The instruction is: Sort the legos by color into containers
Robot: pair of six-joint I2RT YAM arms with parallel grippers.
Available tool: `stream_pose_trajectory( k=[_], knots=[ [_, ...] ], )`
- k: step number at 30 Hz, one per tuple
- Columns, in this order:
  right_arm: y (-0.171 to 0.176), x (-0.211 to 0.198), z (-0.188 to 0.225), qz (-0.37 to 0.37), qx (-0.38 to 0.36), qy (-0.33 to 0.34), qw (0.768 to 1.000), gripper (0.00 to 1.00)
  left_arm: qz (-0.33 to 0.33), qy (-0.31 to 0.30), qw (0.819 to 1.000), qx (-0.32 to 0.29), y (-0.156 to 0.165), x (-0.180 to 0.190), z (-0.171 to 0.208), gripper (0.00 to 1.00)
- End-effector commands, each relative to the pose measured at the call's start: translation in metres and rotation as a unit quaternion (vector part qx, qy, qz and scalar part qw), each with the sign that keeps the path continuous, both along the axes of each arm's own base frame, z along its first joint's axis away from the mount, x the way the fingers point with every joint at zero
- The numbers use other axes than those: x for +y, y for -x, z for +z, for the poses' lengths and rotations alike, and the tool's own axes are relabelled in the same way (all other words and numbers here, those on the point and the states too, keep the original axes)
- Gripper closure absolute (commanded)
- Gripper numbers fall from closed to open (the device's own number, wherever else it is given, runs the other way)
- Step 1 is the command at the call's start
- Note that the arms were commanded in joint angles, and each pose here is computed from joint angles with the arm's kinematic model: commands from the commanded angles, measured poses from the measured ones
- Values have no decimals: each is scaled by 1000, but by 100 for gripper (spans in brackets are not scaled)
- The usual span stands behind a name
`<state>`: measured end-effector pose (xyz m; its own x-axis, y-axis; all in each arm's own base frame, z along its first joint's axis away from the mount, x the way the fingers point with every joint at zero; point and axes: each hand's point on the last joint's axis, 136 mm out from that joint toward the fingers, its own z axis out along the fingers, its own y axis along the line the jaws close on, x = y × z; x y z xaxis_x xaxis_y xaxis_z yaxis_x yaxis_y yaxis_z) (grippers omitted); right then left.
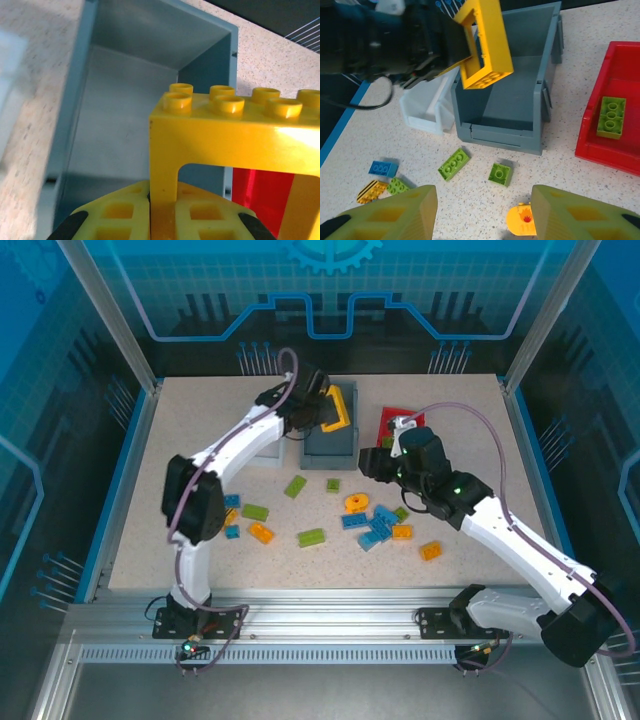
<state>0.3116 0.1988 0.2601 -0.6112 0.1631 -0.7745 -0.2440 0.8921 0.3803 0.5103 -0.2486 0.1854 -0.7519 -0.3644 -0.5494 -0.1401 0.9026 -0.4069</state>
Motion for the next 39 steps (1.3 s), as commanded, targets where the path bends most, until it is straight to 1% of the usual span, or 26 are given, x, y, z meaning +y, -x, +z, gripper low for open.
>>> stream_pose_trajectory(
  k=[1,4,7,11,17,21,27,30,34,37,39],
  knots=[
    [-9,-6,13,-18,-12,-14,1000,46,-49,-62,997,9,-19,-5,-16,86],
    [-10,-9,11,-19,-7,-11,1000,46,-49,-91,995,10,-40,-7,-28,86],
    [-8,-12,10,-21,-6,-15,1000,46,-35,-105,994,16,-50,1,-39,87],
    [-5,-13,4,-21,-3,-16,1000,46,-22,-109,994,16,-50,7,-46,88],
    [-5,-14,-8,-18,12,-15,1000,46,-11,-109,994,5,-46,14,-40,89],
    [-4,-14,-12,-17,17,-17,1000,46,-18,-111,994,15,-50,10,-48,87],
    [-1,-15,-16,-14,25,-14,999,46,-16,-88,995,46,-57,5,-82,82],
    [2,-18,-16,-13,27,-12,999,46,-10,-78,995,60,-56,6,-92,78],
    [3,-20,-17,-12,27,-13,999,46,-13,-69,996,57,-52,5,-81,67],
    [2,-19,-17,-9,28,-10,1000,45,-16,-62,997,45,-47,4,-60,58],
    [2,-19,-17,-7,29,-8,1000,45,-16,-57,998,32,-42,5,-41,56]
  ],
)
